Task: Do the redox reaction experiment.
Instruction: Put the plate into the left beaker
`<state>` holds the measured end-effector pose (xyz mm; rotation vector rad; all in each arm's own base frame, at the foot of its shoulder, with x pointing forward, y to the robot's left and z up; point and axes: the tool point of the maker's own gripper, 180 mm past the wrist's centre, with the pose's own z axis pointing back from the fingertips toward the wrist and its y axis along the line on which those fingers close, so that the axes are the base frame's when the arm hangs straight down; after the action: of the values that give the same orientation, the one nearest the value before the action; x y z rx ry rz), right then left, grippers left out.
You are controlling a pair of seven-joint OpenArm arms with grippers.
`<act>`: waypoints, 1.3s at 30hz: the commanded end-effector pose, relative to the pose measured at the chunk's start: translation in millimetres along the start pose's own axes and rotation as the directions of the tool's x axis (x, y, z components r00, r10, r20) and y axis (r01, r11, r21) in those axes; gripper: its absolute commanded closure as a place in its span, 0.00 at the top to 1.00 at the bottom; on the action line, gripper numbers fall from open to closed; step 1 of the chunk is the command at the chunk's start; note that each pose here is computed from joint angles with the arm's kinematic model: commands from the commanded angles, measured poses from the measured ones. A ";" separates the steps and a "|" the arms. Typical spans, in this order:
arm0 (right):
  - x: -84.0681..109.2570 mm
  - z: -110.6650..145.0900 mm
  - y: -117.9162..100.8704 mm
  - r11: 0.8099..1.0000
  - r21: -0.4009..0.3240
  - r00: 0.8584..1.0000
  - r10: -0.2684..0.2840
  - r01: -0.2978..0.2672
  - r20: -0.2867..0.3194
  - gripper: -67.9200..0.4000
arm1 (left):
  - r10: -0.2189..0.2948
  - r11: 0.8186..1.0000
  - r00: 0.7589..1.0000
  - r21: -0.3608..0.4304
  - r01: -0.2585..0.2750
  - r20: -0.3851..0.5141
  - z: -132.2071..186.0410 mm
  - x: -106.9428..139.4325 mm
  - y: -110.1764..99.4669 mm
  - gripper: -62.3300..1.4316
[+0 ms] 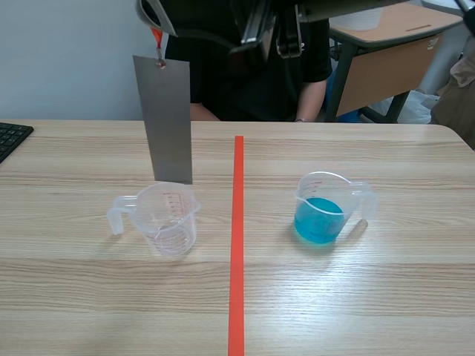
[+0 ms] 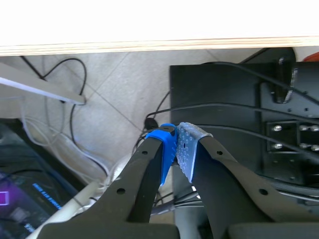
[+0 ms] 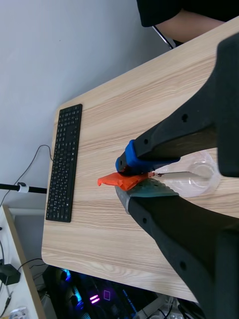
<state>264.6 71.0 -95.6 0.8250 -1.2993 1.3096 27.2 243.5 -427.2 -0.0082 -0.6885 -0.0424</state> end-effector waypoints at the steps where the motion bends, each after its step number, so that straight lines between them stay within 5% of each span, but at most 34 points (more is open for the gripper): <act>1: 9.4 -3.1 3.1 0.999 0.012 0.999 0.037 -0.037 0.017 0.02 | -0.005 1.000 1.000 -0.013 0.005 0.014 1.4 3.6 -2.4 0.09; 13: 4.2 -33.9 9.3 0.997 0.074 1.000 0.018 -0.019 0.007 0.02 | -0.013 0.998 1.000 -0.064 0.014 0.005 -1.8 1.4 -17.6 0.09; 39: -45.7 -66.5 -14.0 0.996 0.029 0.994 -0.076 0.078 -0.076 0.02 | -0.014 0.998 1.000 -0.063 0.014 0.004 -1.7 1.1 -17.4 0.09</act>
<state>299.3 118.5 -164.6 0.8068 -1.1287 1.2775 23.6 224.9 -431.9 -0.0646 -0.6701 -0.0766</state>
